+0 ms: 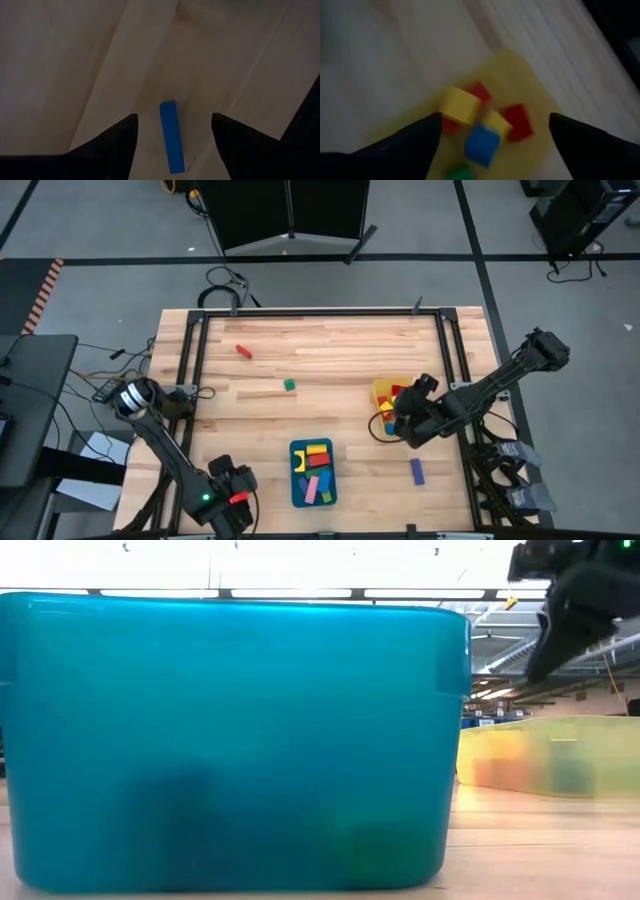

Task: Sort blocks by size
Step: Put the small blue block into the yellow bin, then put the large blue block into the blue bin

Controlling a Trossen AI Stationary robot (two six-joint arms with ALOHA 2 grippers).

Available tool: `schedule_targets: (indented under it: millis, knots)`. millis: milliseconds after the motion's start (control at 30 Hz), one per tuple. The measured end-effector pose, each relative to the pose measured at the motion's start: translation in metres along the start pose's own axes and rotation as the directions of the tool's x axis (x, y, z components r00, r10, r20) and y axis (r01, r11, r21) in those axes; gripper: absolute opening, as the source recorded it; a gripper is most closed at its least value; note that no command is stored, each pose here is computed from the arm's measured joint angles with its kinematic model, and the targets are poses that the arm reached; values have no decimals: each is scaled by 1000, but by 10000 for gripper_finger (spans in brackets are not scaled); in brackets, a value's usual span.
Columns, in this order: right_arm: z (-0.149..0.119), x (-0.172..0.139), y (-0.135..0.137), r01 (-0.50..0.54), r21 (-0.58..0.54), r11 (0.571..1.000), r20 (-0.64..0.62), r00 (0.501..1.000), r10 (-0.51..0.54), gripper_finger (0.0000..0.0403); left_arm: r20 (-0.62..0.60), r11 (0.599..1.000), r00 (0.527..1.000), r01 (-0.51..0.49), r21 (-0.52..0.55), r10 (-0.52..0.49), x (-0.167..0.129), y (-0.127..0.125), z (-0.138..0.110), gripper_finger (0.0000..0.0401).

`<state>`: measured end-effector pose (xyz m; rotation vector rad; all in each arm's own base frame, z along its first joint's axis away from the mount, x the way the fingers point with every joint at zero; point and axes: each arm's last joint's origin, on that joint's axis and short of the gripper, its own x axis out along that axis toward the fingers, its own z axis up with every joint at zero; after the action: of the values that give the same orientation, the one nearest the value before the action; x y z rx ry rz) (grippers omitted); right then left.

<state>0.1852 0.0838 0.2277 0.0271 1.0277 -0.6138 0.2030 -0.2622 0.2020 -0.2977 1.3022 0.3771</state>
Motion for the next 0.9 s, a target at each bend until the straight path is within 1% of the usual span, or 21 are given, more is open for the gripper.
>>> schedule_targets:
  millis: [67, 100, 200, 300, 367, 433, 500, 567, 667, 700, 733, 833, 900]
  knots:
    - [7, -7, 7, -66, -2, 998, 49, 997, 66, 389, -18, 1000, 1000, -13, 8, 13, 5, -2, -3, 274]
    - [11, -11, 11, -100, -8, 995, 75, 992, 101, 387, -31, 1000, 999, -21, 12, 22, 8, -3, -4, 281]
    - [22, -23, 22, -201, -24, 979, 157, 967, 202, 365, -80, 998, 995, -63, 24, 65, 19, -5, -8, 303]
    - [32, -36, 31, -289, -51, 956, 239, 926, 293, 341, -114, 996, 990, -80, 34, 83, 32, -9, -11, 318]
    - [36, -45, 37, -334, -77, 939, 284, 896, 342, 329, -139, 995, 985, -91, 48, 97, 41, -12, -13, 319]
    - [41, -55, 41, -372, -107, 922, 326, 863, 386, 319, -168, 993, 979, -108, 52, 115, 49, -14, -15, 309]
    - [44, -64, 45, -397, -143, 907, 364, 831, 421, 312, -185, 993, 977, -95, 65, 105, 54, -17, -15, 281]
    - [46, -74, 49, -423, -179, 888, 397, 795, 458, 305, -193, 994, 977, -80, 73, 93, 58, -19, -14, 234]
    - [45, -85, 55, -455, -222, 862, 432, 747, 505, 295, -187, 997, 980, -56, 61, 67, 62, -22, -11, 129]
    - [44, -87, 56, -464, -232, 855, 437, 736, 518, 292, -187, 997, 981, -47, 55, 57, 62, -23, -9, 86]
    - [42, -90, 58, -471, -243, 848, 439, 726, 529, 288, -188, 998, 981, -48, 50, 57, 62, -22, -8, 54]
    - [35, -96, 62, -487, -273, 830, 428, 711, 558, 278, -183, 998, 981, -48, 50, 56, 64, -21, -3, 59]
    - [29, -100, 64, -506, -274, 818, 418, 703, 575, 271, -163, 997, 985, -43, 68, 54, 63, -22, 2, 59]
